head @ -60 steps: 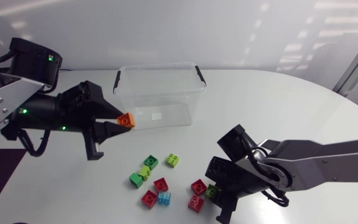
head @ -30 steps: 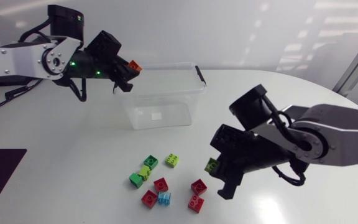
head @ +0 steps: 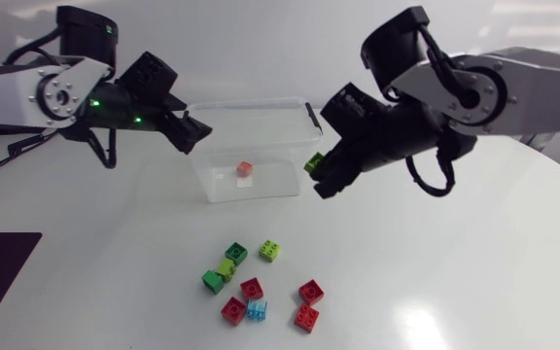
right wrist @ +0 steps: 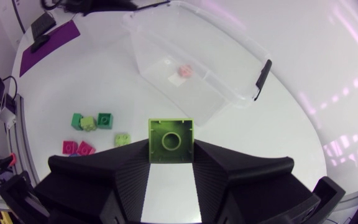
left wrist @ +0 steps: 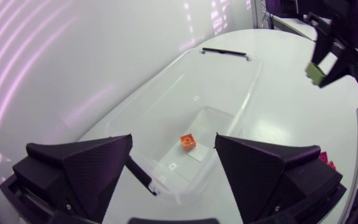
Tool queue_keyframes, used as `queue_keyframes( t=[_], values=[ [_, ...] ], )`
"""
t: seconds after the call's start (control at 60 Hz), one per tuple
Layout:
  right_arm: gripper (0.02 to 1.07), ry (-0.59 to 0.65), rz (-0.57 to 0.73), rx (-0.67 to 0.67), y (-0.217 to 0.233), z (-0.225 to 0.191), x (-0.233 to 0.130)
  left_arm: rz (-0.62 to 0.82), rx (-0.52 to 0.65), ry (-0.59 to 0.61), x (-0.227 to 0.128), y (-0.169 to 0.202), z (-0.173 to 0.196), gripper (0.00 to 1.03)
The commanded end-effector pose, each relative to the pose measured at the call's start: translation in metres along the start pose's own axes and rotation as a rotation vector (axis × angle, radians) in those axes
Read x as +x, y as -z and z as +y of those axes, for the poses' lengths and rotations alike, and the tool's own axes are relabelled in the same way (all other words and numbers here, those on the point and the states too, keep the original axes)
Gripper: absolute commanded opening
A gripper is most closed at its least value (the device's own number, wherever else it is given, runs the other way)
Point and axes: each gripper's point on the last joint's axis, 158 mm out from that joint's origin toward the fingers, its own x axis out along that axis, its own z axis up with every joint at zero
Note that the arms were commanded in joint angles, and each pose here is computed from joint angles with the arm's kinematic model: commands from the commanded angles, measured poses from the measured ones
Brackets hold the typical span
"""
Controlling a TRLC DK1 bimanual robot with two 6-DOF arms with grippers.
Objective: Place the duplo bricks in the container
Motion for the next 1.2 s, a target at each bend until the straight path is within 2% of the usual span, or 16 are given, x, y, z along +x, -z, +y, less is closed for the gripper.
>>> queue_keyframes(
  t=[0.0,0.217,0.35,0.433,0.467,0.55,0.633,0.733,0.917,1.033,1.117,1.167,1.183],
  values=[
    [0.3,0.016,-0.011,0.038,-0.017,-0.014,0.01,0.021,0.017,0.041,-0.023,0.009,-0.027,0.98],
    [0.3,0.04,-0.063,0.058,-0.062,-0.042,0.027,0.126,0.121,0.209,-0.051,0.068,-0.11,0.96],
    [0.3,0.055,-0.087,0.067,-0.081,-0.057,0.04,0.209,0.154,0.305,-0.051,0.115,-0.15,0.96],
    [0.35,0.069,-0.112,0.079,-0.093,-0.067,0.047,0.241,0.166,0.349,-0.05,0.131,-0.167,0.96],
    [0.44,0.082,-0.126,0.082,-0.097,-0.072,0.05,0.254,0.166,0.364,-0.048,0.136,-0.171,0.96],
    [1.03,0.106,-0.132,0.09,-0.102,-0.083,0.065,0.289,0.167,0.4,-0.041,0.148,-0.182,0.96],
    [1.03,0.102,-0.116,0.099,-0.096,-0.084,0.068,0.34,0.168,0.436,-0.032,0.163,-0.192,0.96],
    [1.03,0.097,-0.108,0.102,-0.081,-0.072,0.043,0.383,0.185,0.466,-0.026,0.177,-0.204,0.96],
    [1.03,0.051,-0.068,0.086,-0.036,-0.03,-0.007,0.432,0.216,0.47,-0.019,0.189,-0.213,0.94],
    [1.03,-0.003,0.009,0.08,0.004,0.006,-0.016,0.465,0.225,0.478,-0.017,0.196,-0.22,0.93],
    [1.03,-0.048,0.067,0.054,0.038,0.035,-0.013,0.503,0.229,0.478,-0.013,0.207,-0.221,0.89],
    [1.03,-0.067,0.103,0.042,0.056,0.047,-0.008,0.525,0.228,0.483,-0.011,0.213,-0.222,0.83],
    [1.03,-0.076,0.12,0.036,0.065,0.052,-0.006,0.535,0.226,0.488,-0.01,0.216,-0.222,0.78]
  ],
)
